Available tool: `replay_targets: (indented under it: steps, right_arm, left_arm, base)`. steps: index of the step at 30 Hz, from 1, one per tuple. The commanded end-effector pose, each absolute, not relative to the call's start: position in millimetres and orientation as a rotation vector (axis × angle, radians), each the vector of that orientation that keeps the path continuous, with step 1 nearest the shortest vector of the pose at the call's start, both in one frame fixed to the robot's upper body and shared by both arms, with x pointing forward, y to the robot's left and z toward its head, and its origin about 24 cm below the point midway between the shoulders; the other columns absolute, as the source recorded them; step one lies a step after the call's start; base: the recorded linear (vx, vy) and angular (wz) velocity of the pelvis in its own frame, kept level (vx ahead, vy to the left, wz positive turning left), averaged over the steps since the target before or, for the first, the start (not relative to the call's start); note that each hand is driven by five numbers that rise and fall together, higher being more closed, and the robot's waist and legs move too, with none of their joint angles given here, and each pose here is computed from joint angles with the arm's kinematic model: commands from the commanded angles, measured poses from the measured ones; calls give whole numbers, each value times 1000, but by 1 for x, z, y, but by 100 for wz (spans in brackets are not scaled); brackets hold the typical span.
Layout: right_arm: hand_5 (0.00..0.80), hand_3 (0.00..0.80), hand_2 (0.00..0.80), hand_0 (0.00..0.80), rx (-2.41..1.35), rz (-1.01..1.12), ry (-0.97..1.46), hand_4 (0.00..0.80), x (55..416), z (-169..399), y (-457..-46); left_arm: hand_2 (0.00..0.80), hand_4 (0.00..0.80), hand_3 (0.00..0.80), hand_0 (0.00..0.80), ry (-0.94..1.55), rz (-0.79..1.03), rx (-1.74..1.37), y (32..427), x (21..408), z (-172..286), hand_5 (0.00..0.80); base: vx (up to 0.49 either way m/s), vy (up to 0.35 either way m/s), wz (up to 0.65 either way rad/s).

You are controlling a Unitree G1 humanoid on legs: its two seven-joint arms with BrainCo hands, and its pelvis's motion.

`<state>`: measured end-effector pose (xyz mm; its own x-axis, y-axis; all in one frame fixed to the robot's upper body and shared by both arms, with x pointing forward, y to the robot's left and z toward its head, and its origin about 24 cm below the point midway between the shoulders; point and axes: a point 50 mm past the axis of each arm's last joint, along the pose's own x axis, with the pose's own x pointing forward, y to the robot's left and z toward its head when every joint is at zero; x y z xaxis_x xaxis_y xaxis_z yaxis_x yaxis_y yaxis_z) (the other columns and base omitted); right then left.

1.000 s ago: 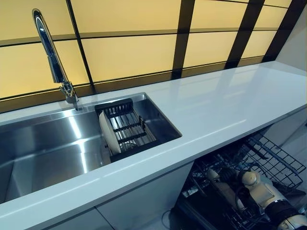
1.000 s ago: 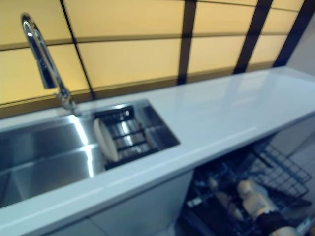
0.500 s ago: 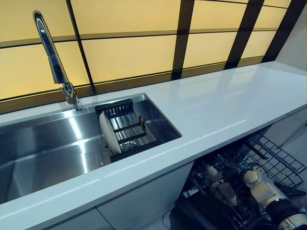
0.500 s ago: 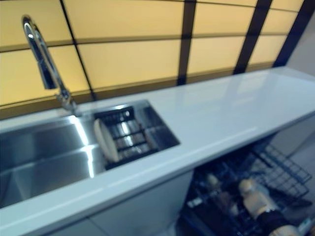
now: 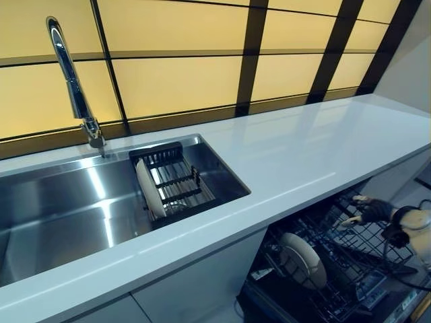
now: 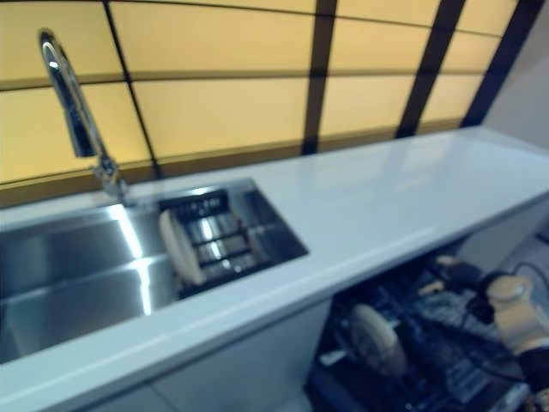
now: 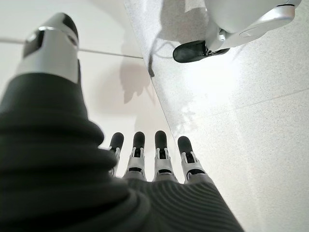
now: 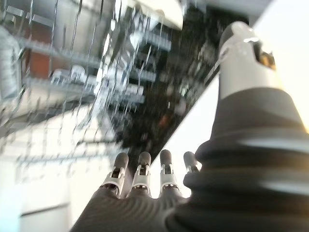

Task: Take plates into dishwasher

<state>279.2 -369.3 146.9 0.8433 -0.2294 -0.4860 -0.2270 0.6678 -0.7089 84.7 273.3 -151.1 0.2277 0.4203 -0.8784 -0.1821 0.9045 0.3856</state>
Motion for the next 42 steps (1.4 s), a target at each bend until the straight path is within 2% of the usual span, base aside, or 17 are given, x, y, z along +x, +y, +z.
replay_targets:
  steps: [1,8,15,21,30,36,42]
  right_arm:
    - [0,0,0,0,-833,-68,499,0,288,181,-375]
    - [0,0,0,0,-758,-282,525,0,269,205,-411]
    - [0,0,0,0,-636,-440,317,0,268,261,-423]
    - [0,0,0,0,-567,-430,37,0,291,301,-389]
    - [0,0,0,0,-563,-341,-171,0,313,327,-342]
    - [0,0,0,0,-592,-165,-200,0,331,329,-301]
    - [0,0,0,0,-637,-73,-179,0,344,318,-278]
  left_arm:
    - [0,0,0,0,1272,496,256,292,88,-145,0]
    - [0,0,0,0,1275,496,260,294,88,-144,0]
    - [0,0,0,0,1291,516,287,302,82,-142,0]
    - [0,0,0,0,1292,500,286,301,81,-143,0]
    - [0,0,0,0,1289,472,288,292,83,-146,0]
    - [0,0,0,0,1291,470,285,290,85,-146,0]
    - [0,0,0,0,1293,434,307,282,86,-149,0]
  base:
    - [1,32,-14]
    - [-12,9,-2]
    - [-10,-3,0]
    - [0,0,0]
    - [-9,-2,5]
    - [-11,-2,10]
    - [30,-6,17]
